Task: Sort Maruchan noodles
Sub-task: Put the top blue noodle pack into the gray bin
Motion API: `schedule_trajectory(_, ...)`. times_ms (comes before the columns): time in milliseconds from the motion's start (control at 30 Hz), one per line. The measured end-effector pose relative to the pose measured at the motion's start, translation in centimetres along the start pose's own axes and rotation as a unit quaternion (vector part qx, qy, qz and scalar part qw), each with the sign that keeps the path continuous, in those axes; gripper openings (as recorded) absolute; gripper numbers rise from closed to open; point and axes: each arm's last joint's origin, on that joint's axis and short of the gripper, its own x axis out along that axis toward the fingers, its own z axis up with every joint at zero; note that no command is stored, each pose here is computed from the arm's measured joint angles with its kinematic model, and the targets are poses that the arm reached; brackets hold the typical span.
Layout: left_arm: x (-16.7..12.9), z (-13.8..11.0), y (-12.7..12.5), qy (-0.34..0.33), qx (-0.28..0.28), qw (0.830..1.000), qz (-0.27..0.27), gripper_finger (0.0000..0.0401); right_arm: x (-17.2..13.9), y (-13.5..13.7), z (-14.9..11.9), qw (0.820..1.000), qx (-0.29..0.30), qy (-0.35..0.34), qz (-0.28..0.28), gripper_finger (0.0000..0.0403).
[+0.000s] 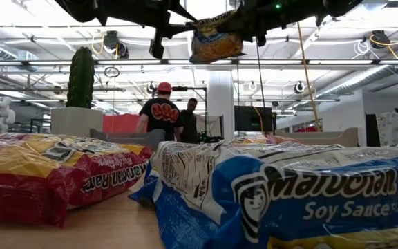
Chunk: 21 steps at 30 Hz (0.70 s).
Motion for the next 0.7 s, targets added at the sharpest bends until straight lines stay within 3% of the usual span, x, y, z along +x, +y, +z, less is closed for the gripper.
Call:
schedule_trajectory(133, -0.1, 0.0, 0.1, -0.025, 0.031, 0.999, 0.03, 0.0116, -0.7, -0.2, 0.4, 1.0, 0.006, 0.006, 0.014, 0.0118)
schedule_trajectory(333, 0.0, 1.2, 0.0, -0.088, 0.048, 0.994, 0.03, 0.0129, -2.8, -0.4, 1.2, 0.995, 0.086, 0.025, 0.034, 0.0117)
schedule_trajectory(500, 0.3, 2.1, 1.0, -0.097, 0.052, 0.993, 0.051, 0.0129, -3.9, -0.5, 1.1, 0.991, 0.114, 0.057, 0.033, 0.0117)
schedule_trajectory(700, 0.8, 3.3, 3.3, -0.07, 0.062, 0.991, 0.1, 0.0129, -4.4, -1.4, 1.1, 0.981, 0.183, 0.064, -0.011, 0.0117)
